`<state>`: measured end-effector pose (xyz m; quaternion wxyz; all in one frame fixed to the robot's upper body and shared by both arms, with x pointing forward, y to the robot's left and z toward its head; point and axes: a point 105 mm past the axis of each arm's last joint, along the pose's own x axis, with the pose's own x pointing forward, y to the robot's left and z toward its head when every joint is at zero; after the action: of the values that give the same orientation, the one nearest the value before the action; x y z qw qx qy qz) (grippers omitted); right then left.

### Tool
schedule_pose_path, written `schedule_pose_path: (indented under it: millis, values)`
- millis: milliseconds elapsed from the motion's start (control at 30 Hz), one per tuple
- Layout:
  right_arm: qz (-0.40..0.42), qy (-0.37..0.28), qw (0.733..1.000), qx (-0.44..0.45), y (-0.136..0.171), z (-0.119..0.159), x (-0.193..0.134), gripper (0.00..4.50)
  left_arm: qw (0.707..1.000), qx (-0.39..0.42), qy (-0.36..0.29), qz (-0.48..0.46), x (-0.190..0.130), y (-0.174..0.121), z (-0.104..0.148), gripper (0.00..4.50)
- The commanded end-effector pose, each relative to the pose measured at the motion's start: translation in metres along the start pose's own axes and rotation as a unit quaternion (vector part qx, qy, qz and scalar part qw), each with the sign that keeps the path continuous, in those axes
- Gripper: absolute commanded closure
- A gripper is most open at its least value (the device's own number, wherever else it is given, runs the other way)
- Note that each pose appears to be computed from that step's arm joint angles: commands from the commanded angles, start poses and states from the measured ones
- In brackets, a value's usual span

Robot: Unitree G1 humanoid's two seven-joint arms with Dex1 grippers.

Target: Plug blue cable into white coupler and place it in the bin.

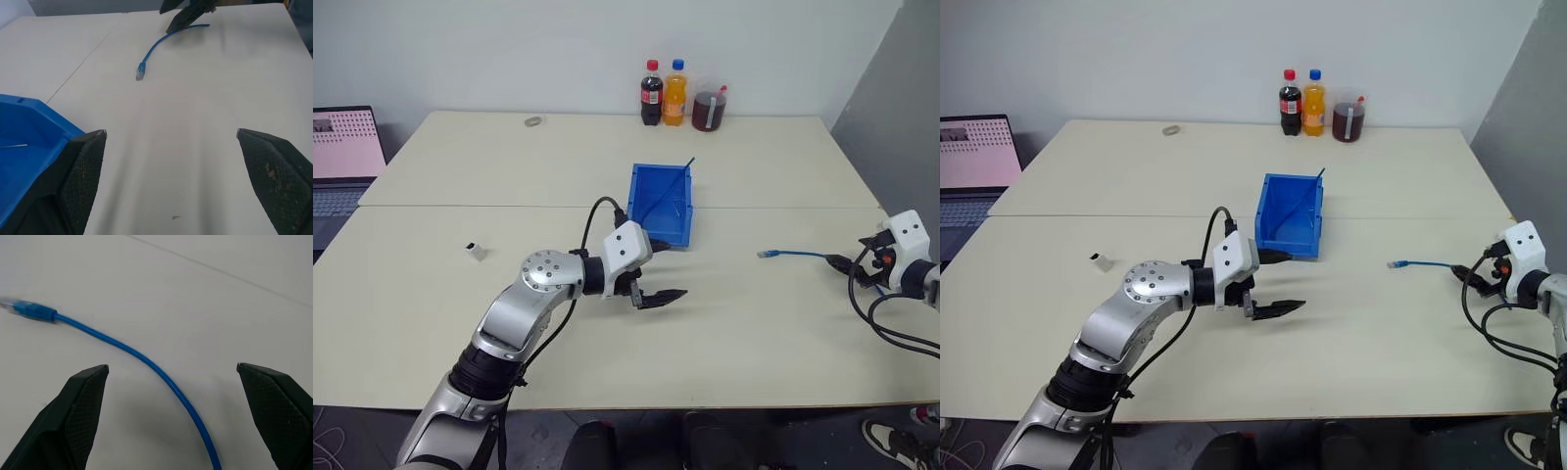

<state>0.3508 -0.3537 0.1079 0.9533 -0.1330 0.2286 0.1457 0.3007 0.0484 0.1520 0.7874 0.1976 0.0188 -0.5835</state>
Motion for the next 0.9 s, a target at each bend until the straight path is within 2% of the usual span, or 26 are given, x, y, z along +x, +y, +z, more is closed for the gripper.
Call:
schedule_pose_path:
  millis: [33,200,300,567,833,900]
  values:
    - [0.027,0.051,0.998,-0.007,-0.005,-0.006,0.003,0.04,0.999,0.036,-0.012,-0.019,0.006,-0.004,0.013,0.0]
    - [0.058,0.092,0.993,0.037,0.001,-0.018,0.007,0.04,0.999,0.045,-0.013,-0.025,0.009,-0.006,0.016,0.0]
    - [0.092,0.11,0.988,0.065,0.009,-0.023,0.006,0.48,0.998,0.047,-0.011,-0.028,0.009,-0.007,0.015,0.0]
    - [0.135,0.131,0.976,0.105,0.019,-0.031,0.0,2.33,0.998,0.048,-0.007,-0.027,0.006,-0.007,0.013,0.0]
    - [0.133,0.112,0.982,0.068,0.015,-0.026,-0.005,4.3,0.999,0.045,-0.005,-0.026,0.004,-0.005,0.011,0.0]
    - [0.133,0.104,0.983,0.066,0.013,-0.024,-0.008,4.48,0.999,0.042,-0.002,-0.027,0.003,-0.005,0.008,0.0]
